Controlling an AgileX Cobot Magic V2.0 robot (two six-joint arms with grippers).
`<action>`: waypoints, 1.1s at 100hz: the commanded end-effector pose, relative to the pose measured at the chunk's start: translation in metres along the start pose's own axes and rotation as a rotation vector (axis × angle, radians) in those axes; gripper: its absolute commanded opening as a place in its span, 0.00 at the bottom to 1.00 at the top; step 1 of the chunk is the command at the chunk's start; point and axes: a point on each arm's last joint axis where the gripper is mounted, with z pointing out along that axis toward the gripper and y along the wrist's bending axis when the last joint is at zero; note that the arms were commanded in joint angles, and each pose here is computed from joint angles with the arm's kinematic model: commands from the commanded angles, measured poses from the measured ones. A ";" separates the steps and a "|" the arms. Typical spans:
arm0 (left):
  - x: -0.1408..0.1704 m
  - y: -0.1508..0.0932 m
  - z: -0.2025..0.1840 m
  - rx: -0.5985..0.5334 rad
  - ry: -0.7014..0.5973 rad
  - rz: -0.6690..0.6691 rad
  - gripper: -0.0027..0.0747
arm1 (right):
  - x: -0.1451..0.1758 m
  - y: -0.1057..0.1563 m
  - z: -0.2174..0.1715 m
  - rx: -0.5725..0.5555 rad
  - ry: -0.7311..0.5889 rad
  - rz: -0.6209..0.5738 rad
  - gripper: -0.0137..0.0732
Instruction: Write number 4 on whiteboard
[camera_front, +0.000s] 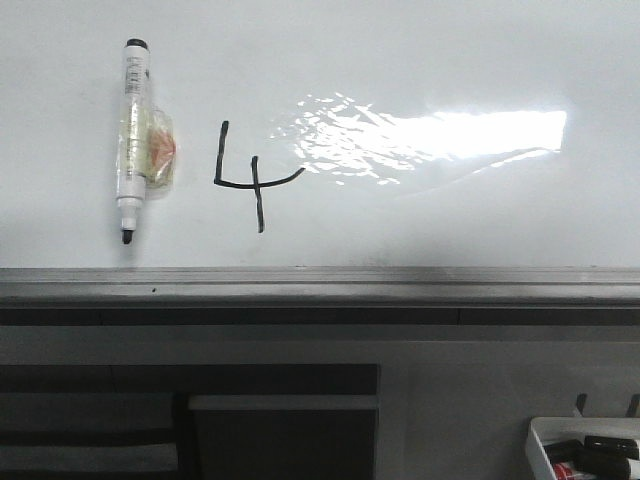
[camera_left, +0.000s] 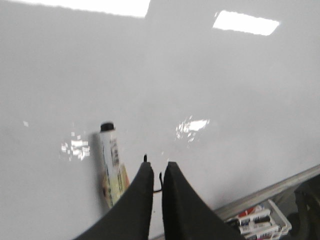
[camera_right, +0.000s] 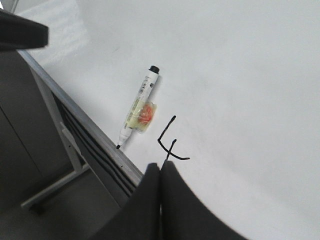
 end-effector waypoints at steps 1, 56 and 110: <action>-0.010 -0.002 -0.023 0.020 -0.172 0.060 0.01 | 0.008 -0.002 -0.025 0.046 -0.201 -0.011 0.09; 0.090 0.029 -0.038 -0.005 -0.083 0.042 0.01 | 0.119 0.005 -0.062 0.065 -0.288 -0.011 0.09; 0.101 0.032 -0.036 -0.015 -0.046 0.040 0.01 | 0.121 0.005 -0.061 0.061 -0.270 -0.011 0.09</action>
